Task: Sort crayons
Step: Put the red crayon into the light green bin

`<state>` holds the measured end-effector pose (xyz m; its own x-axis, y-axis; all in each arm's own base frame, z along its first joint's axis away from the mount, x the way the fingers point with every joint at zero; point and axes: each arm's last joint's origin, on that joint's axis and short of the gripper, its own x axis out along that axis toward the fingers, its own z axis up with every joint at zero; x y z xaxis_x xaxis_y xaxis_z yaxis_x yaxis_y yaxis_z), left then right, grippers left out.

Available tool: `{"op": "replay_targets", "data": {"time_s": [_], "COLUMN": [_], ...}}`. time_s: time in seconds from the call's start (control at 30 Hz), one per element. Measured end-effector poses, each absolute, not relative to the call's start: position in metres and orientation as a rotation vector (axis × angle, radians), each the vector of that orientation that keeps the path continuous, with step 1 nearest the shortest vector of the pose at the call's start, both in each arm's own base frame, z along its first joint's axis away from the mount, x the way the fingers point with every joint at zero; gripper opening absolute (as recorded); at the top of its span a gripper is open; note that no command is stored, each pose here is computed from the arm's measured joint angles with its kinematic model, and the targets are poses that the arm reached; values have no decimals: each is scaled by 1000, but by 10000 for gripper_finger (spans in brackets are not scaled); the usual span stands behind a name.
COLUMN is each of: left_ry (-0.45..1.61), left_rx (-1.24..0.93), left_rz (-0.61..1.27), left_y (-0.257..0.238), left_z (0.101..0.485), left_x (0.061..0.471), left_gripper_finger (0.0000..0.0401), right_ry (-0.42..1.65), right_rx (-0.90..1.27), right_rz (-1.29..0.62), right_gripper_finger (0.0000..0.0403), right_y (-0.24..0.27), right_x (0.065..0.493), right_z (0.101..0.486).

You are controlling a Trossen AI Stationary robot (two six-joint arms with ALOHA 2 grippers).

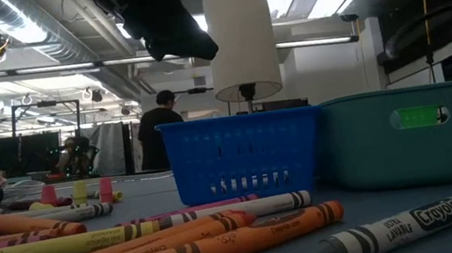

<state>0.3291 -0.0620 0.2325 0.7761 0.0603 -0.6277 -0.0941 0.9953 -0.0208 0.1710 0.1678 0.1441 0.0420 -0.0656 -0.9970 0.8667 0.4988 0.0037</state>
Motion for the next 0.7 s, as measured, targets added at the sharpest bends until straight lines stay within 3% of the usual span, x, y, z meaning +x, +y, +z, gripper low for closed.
{"op": "replay_targets", "data": {"time_s": [0.5, 0.7], "left_ry": [677, 677], "left_rx": [-52, -52], "left_rz": [84, 84], "left_y": [-62, -62], "left_z": [233, 233], "left_x": [329, 329], "left_gripper_finger": [71, 71], "right_ry": [1390, 1389], "right_rx": [772, 773], "right_rz": [-887, -886], "right_gripper_finger": [133, 85], "right_y": [165, 165], "right_x": [167, 167], "right_z": [144, 144]}}
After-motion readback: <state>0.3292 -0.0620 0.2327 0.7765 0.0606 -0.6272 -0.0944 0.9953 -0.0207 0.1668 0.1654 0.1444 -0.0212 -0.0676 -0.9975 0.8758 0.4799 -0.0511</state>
